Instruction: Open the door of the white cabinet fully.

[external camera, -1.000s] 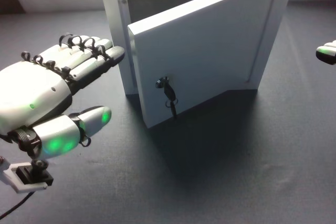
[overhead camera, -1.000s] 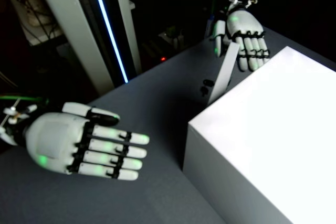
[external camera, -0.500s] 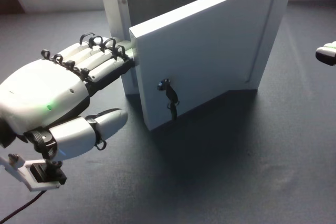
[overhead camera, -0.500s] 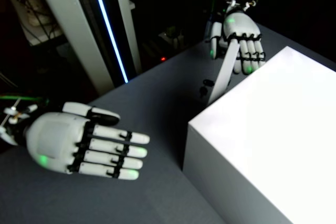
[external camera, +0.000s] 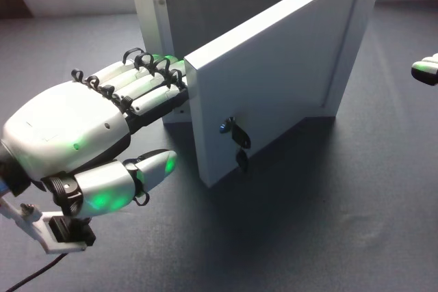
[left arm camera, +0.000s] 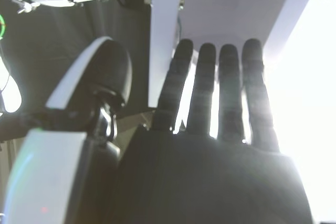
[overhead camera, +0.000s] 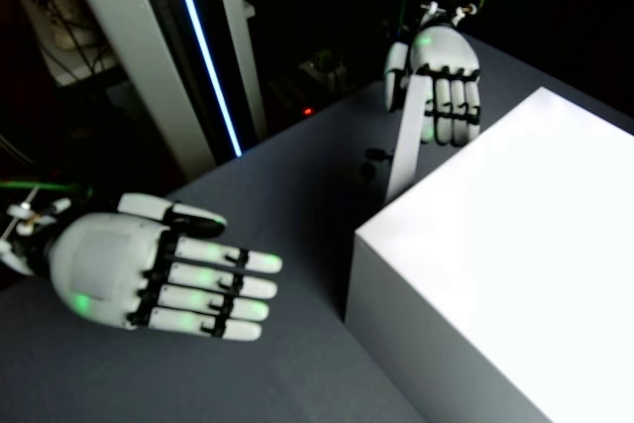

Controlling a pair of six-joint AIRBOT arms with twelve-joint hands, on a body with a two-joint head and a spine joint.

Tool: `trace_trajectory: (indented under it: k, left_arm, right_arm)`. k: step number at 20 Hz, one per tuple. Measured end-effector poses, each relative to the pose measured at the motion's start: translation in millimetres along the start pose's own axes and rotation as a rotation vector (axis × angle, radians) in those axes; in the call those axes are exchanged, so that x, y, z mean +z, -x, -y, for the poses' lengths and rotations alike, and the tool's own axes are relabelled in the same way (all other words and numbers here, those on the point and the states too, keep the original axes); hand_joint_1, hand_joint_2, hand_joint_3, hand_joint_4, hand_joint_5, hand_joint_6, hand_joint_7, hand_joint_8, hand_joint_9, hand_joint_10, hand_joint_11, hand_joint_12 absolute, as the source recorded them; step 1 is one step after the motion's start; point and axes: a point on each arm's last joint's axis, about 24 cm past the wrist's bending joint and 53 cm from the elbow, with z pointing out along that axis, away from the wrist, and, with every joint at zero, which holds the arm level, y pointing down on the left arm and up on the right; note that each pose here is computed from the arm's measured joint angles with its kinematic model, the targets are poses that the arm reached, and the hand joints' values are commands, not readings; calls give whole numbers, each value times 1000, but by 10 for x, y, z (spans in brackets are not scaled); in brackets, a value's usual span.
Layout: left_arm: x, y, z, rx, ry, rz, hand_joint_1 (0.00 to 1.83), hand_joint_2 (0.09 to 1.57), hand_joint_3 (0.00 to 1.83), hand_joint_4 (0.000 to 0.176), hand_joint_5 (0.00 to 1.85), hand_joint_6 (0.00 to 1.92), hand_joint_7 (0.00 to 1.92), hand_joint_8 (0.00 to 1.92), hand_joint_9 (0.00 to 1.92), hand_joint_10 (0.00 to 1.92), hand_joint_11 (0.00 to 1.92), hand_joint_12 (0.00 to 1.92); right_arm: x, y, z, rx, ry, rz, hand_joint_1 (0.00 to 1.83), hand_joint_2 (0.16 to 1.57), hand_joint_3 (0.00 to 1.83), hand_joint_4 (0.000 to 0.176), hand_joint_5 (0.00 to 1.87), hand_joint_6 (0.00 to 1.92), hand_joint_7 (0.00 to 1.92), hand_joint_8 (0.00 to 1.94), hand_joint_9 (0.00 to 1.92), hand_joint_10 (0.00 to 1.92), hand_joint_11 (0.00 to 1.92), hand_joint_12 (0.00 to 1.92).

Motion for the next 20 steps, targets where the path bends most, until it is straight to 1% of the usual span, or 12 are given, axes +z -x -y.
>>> trace_trajectory:
  k: [3, 4, 5, 8, 9, 11, 12, 14, 15, 17, 18, 20]
  left_arm:
    - [41, -33, 46, -1, -20, -11, 0, 1571, 137, 0, 68, 3, 6, 1, 37, 4, 0, 353]
    - [51, -45, 54, -9, -24, -16, 0, 1571, 139, 0, 63, 0, 1, 0, 32, 1, 0, 353]
    - [72, -66, 84, -4, -40, -26, 0, 1571, 155, 0, 47, 5, 0, 0, 6, 0, 0, 218]
    - [123, -121, 124, -8, -54, -47, 0, 1571, 179, 0, 77, 8, 21, 6, 25, 6, 0, 230]
    - [143, -143, 150, -2, -64, -59, 0, 1571, 191, 0, 76, 5, 19, 3, 19, 2, 0, 167]
    - [183, -166, 167, 1, -73, -63, 0, 1571, 236, 0, 99, 7, 25, 2, 19, 1, 0, 153]
    - [196, -178, 169, -2, -72, -66, 0, 1571, 238, 0, 85, 2, 7, 3, 3, 0, 0, 108]
    - [228, -164, 203, 14, -84, -70, 0, 1571, 229, 0, 85, 2, 14, 5, 14, 4, 14, 107]
    - [236, -168, 213, 14, -87, -73, 0, 1571, 225, 0, 83, 1, 13, 4, 19, 6, 28, 113]
    - [281, -199, 244, 2, -105, -83, 0, 1571, 204, 0, 51, 0, 0, 0, 2, 0, 4, 110]
    - [292, -237, 262, -6, -111, -97, 0, 1571, 214, 0, 52, 1, 0, 0, 0, 0, 0, 112]
    - [329, -259, 310, 0, -130, -113, 0, 1571, 224, 0, 60, 2, 8, 1, 19, 4, 2, 129]
  right_arm:
    - [1, 12, 2, -3, 0, 2, 398, 1472, 0, 0, 229, 1, 193, 2, 187, 5, 206, 19]
    - [1, 11, 2, -3, 0, 1, 394, 1473, 0, 0, 225, 0, 192, 1, 188, 5, 205, 18]
    - [1, 9, 5, -3, 0, 1, 391, 1473, 0, 0, 227, 1, 195, 2, 194, 7, 212, 21]
    - [1, 9, 4, -3, 0, 1, 407, 1470, 0, 0, 226, 0, 191, 0, 183, 0, 202, 14]
    - [1, 7, 4, -2, 0, 1, 388, 1474, 0, 0, 228, 0, 193, 0, 183, 0, 202, 12]
    - [2, 10, 7, -2, 0, 2, 357, 1475, 1, 0, 224, 0, 186, 0, 186, 0, 205, 11]
    - [2, 7, 10, -3, 0, 1, 357, 1475, 1, 0, 226, 1, 191, 2, 186, 0, 200, 9]
    - [3, 7, 13, -3, 0, 1, 357, 1478, 2, 0, 227, 2, 194, 3, 191, 2, 203, 9]
    - [4, 7, 15, -3, 0, 1, 379, 1478, 0, 0, 227, 1, 193, 2, 185, 1, 199, 7]
    - [4, 3, 13, -2, 1, 0, 385, 1479, 0, 0, 230, 2, 193, 2, 184, 1, 195, 5]
    - [4, 2, 13, -2, 1, -1, 384, 1477, 0, 0, 236, 4, 200, 5, 187, 2, 197, 6]
    - [4, 1, 19, 3, 0, 2, 382, 1465, 0, 0, 245, 7, 201, 4, 185, 1, 197, 5]
